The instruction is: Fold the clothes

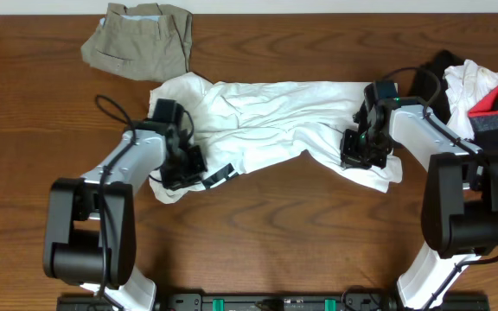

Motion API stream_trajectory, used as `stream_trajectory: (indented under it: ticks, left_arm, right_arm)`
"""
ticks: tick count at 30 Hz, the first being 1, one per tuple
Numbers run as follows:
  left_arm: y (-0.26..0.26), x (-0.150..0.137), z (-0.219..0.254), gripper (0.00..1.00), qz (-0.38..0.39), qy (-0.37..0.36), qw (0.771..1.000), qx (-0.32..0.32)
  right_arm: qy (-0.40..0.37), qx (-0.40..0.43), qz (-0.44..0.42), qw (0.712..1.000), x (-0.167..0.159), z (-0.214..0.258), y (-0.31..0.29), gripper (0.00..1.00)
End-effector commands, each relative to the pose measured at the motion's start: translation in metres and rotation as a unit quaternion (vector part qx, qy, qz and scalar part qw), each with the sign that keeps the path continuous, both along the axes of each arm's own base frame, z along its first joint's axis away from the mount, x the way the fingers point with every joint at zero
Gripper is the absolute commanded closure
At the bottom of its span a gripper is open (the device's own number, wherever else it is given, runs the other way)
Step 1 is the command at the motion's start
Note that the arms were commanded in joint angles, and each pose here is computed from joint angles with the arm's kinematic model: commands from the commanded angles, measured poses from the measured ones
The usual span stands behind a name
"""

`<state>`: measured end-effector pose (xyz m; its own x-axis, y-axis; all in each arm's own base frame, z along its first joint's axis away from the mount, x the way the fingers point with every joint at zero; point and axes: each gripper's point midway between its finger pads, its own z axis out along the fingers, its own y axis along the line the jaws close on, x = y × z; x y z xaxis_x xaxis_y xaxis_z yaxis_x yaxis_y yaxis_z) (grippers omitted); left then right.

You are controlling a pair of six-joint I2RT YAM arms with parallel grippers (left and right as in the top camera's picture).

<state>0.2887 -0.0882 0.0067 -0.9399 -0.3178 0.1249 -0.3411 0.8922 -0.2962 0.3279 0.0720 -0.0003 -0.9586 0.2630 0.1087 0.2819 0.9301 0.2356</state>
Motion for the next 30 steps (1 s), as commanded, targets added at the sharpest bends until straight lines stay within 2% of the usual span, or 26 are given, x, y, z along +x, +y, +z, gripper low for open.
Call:
stream_trajectory:
  ticks: [1,9,16,21,30]
  left_arm:
    - [0.023,-0.003,-0.006,0.94,0.065,0.03,0.997,0.012]
    - [0.046,-0.004,-0.006,0.94,0.116,0.043,0.992,-0.009]
    - [0.071,-0.013,-0.02,0.93,0.149,0.047,0.988,0.012]
    - [0.091,-0.013,-0.02,0.89,0.188,0.05,0.981,0.006]
    - [0.131,-0.014,-0.019,0.89,0.256,0.043,0.966,-0.007]
  right_arm:
    - [0.016,-0.03,-0.065,0.997,-0.004,-0.004,-0.027,0.9]
    - [0.023,-0.03,-0.099,0.994,-0.005,-0.005,-0.05,0.85]
    - [0.03,-0.044,-0.102,0.993,-0.008,-0.005,-0.057,0.87]
    - [0.035,-0.068,-0.114,0.991,-0.011,-0.006,-0.067,0.89]
    - [0.044,-0.078,-0.164,0.982,-0.015,-0.007,-0.098,0.89]
